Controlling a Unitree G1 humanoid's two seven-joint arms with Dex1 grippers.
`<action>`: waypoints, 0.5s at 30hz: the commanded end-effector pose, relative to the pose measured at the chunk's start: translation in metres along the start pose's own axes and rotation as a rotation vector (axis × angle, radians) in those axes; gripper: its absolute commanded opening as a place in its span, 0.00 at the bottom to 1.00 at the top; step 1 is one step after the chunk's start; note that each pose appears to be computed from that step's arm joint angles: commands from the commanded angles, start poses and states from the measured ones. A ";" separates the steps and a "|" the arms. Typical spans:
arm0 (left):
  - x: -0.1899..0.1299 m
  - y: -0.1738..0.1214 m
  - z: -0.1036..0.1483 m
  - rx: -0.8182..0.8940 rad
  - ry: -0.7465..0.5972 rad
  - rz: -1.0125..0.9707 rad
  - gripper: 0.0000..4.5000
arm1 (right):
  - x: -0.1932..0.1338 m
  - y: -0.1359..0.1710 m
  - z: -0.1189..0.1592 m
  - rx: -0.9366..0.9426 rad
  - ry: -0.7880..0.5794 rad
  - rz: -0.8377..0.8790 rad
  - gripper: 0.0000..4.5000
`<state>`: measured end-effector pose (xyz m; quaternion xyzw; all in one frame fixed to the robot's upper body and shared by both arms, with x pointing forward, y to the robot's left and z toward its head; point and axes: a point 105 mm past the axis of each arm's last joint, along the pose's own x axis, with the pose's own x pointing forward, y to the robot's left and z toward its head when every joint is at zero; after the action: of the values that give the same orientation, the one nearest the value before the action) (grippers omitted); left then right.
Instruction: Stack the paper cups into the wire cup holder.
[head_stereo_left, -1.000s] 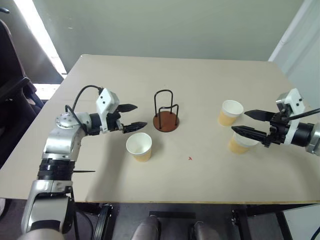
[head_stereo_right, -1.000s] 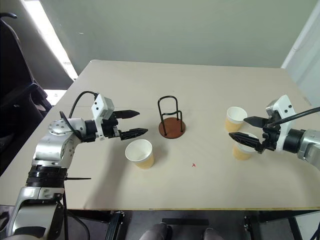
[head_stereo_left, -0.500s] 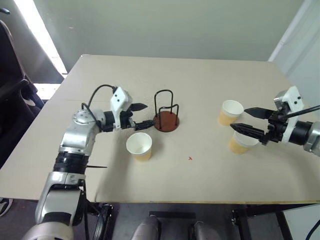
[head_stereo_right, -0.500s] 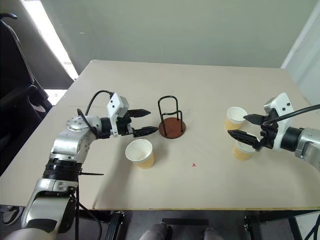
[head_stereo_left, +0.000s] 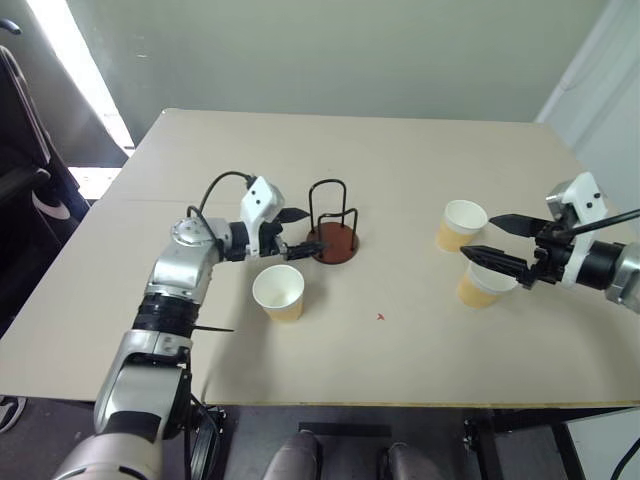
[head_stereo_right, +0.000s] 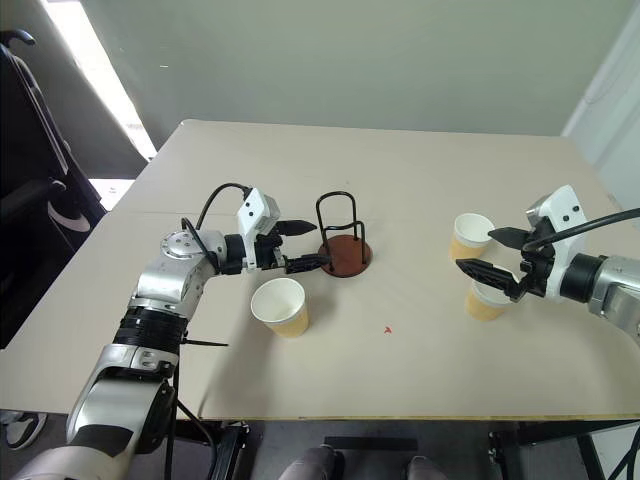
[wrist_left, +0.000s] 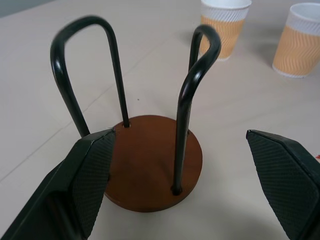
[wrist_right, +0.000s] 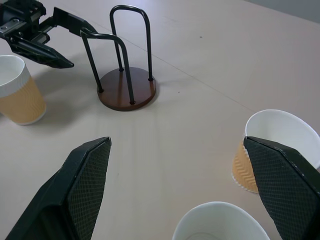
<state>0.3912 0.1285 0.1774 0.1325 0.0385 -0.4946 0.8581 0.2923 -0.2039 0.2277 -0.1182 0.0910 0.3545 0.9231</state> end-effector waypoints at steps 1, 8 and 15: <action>0.006 0.004 0.016 0.066 -0.027 0.009 1.00 | -0.004 -0.001 0.011 -0.047 -0.034 -0.025 0.96; 0.019 0.011 0.010 0.063 -0.026 0.064 0.81 | -0.004 -0.002 0.011 -0.047 -0.036 -0.034 1.00; 0.037 0.008 0.010 0.048 -0.057 0.068 0.23 | -0.005 -0.002 0.011 -0.047 -0.038 -0.046 1.00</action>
<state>0.4135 0.1031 0.1623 0.1283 0.0296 -0.4683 0.8737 0.2940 -0.2058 0.2272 -0.1203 0.0886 0.3439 0.9270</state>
